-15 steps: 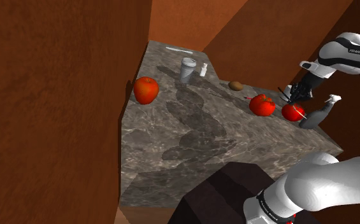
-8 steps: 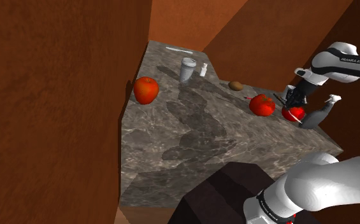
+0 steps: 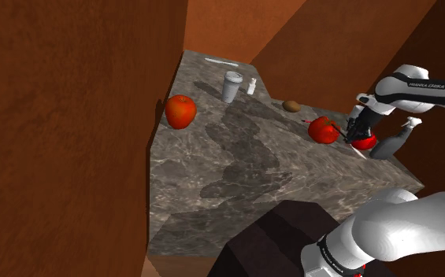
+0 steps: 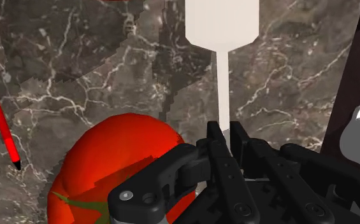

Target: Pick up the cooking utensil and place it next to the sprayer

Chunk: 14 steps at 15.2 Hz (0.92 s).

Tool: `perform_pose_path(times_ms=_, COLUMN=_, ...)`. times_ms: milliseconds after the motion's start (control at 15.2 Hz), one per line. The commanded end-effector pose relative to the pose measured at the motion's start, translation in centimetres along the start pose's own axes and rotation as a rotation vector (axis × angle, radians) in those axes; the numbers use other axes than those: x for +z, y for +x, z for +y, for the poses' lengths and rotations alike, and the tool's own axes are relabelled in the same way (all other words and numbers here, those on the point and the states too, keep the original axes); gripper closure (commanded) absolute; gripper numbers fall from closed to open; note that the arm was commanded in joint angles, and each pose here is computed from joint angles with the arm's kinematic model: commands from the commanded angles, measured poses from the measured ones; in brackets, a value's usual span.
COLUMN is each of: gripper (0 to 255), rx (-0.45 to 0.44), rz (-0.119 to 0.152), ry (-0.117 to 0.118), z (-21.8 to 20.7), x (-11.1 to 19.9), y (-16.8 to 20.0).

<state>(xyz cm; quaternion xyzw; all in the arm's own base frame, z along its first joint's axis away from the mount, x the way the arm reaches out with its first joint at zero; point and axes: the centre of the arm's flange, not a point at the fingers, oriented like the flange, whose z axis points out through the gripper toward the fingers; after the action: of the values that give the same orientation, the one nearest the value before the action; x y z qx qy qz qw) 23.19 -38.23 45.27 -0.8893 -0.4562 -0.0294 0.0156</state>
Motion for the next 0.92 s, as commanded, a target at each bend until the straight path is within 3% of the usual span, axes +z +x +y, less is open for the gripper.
perform_pose_path(times_ms=0, gripper=255, rx=0.000, rz=0.000, ry=0.000, z=0.0, x=1.0, y=-0.1)
perform_pose_path(times_ms=528, gripper=255, rx=0.000, rz=0.000, ry=0.000, z=0.0, x=5.2, y=-0.4)
perform_pose_path(times_ms=858, gripper=255, rx=0.000, rz=0.000, ry=0.000, z=0.0, x=5.5, y=-0.4)
